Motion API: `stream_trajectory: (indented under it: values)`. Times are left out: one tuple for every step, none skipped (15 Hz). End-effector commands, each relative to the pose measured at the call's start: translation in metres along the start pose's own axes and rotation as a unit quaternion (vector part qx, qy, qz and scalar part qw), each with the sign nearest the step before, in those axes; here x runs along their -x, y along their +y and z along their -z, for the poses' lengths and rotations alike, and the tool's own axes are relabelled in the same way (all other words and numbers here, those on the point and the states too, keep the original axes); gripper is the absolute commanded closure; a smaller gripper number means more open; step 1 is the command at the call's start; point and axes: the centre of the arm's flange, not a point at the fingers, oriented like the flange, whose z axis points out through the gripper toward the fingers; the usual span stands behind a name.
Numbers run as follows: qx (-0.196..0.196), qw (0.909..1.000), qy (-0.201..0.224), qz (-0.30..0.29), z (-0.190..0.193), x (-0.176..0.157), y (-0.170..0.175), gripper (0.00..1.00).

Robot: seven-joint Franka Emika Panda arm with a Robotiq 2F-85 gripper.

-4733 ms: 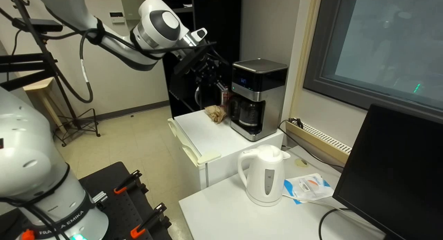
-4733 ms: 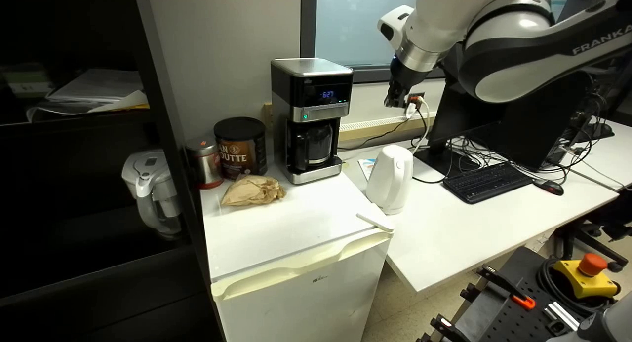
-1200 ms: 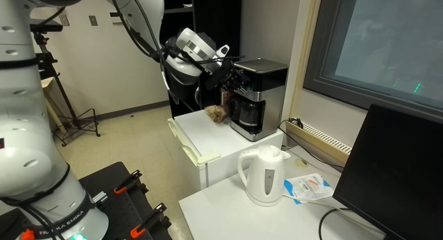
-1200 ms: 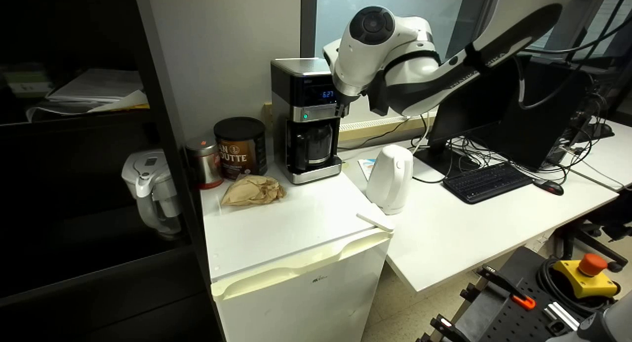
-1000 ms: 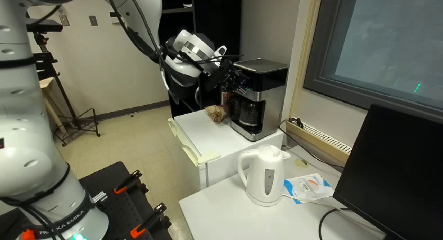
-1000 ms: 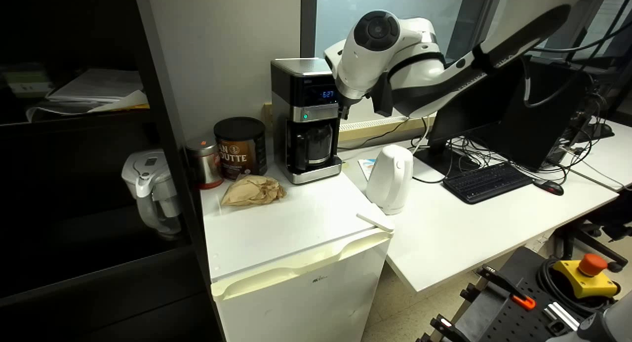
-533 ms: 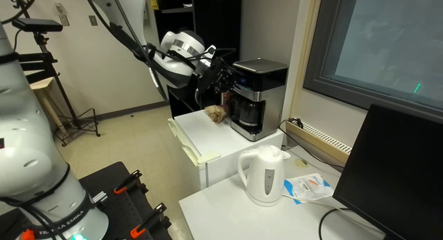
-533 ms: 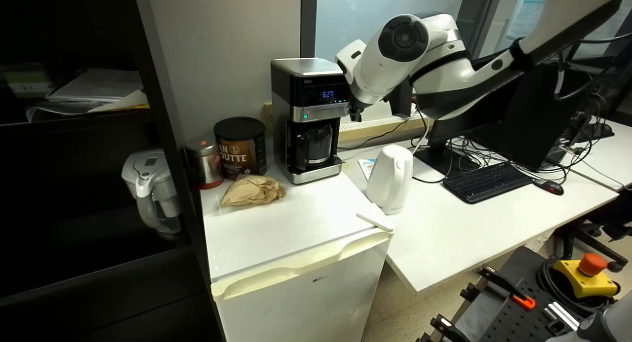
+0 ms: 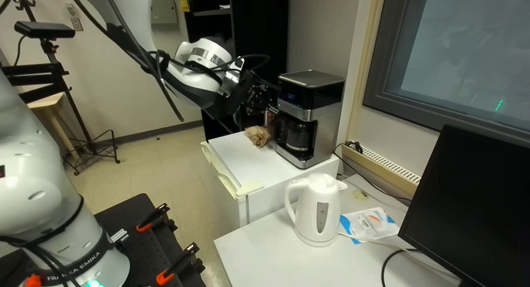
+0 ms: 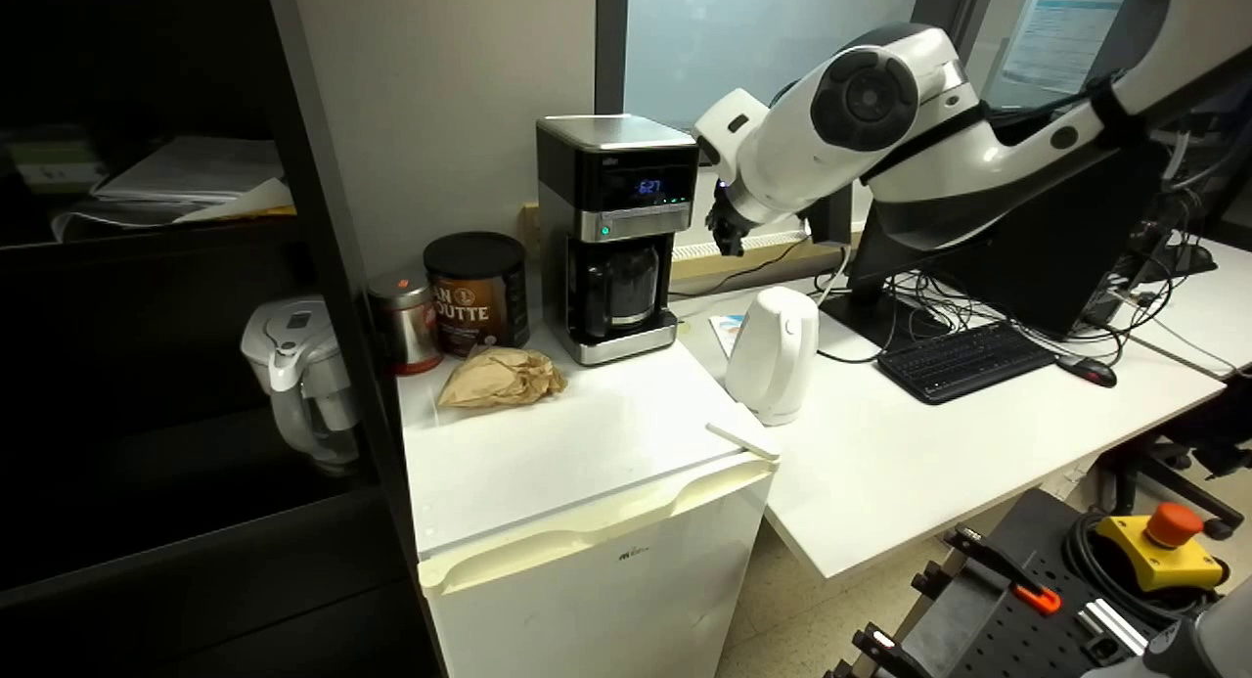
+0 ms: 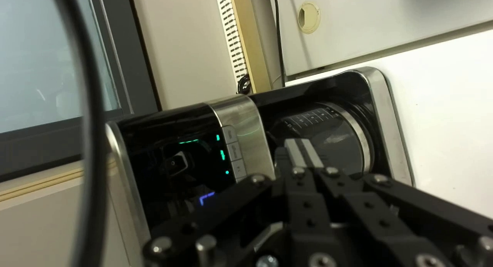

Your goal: Press a button on the coffee maker

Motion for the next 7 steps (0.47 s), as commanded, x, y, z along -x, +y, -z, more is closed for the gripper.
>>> stream_trajectory:
  values:
    - [0.009,0.9997,0.019,0.009,0.0196,0.0119,-0.0108,1.0]
    - [0.011,0.9997,0.02,0.012,0.0218,0.0132,-0.0123,1.0]
    - [0.014,0.9996,0.023,0.013,0.0232,0.0148,-0.014,1.0]
    - [0.016,0.9994,0.025,0.015,0.0248,0.016,-0.015,1.0]
    - [0.017,0.9993,0.027,0.017,0.0262,0.0178,-0.0163,1.0]
    - [0.019,0.9992,0.028,0.018,0.0281,0.02,-0.0174,1.0]
    - [0.021,0.9991,0.03,0.02,0.0291,0.0212,-0.0187,1.0]
